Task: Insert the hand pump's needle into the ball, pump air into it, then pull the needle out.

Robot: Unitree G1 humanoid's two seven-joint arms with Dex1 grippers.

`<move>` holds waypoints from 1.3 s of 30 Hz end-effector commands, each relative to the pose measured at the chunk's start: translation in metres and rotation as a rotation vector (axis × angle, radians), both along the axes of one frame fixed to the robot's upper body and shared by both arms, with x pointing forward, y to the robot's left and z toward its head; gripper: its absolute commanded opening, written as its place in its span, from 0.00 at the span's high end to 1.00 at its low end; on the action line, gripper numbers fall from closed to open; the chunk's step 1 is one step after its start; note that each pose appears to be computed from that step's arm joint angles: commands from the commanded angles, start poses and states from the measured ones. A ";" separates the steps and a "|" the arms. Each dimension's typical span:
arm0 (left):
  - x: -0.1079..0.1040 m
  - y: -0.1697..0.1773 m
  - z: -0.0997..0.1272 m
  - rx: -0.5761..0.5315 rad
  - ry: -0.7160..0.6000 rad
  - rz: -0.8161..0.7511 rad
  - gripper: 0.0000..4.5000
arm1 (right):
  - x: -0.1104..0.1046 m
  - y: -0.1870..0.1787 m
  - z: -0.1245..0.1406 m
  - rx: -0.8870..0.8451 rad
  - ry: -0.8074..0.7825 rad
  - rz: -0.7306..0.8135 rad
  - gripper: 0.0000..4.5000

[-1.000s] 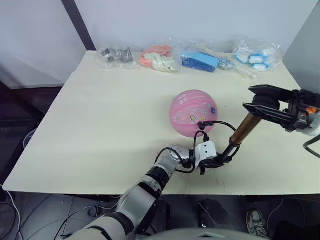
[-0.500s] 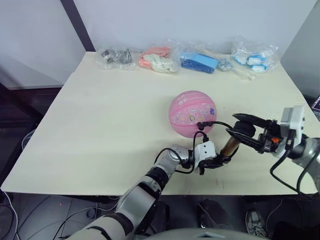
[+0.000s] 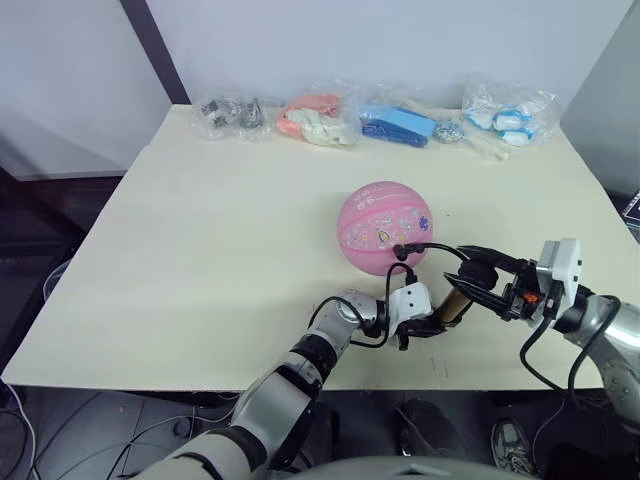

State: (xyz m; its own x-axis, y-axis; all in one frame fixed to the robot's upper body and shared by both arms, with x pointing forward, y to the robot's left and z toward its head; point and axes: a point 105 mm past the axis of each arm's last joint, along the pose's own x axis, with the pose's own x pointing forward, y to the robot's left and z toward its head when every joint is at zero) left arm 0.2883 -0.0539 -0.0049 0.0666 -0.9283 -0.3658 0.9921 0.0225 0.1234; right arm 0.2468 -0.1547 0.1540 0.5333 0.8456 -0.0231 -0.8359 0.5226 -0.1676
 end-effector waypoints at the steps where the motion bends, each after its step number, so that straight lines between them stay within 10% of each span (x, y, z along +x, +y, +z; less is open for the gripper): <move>1: -0.009 0.022 -0.034 0.113 0.106 0.042 0.76 | -0.007 0.001 0.013 0.005 0.039 0.047 0.55; 28: -0.011 0.023 -0.039 0.125 0.111 0.047 0.76 | -0.018 -0.025 0.172 0.033 -0.138 0.072 0.55; 39: -0.012 0.021 -0.037 0.121 0.105 0.036 0.76 | -0.010 -0.021 0.123 -0.025 -0.008 0.070 0.55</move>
State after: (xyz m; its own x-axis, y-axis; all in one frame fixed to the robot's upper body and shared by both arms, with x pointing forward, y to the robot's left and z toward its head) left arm 0.2871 -0.0584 -0.0012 0.0608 -0.9350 -0.3495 0.9907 0.0139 0.1351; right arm 0.2389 -0.1785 0.2813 0.4770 0.8784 -0.0308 -0.8697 0.4667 -0.1608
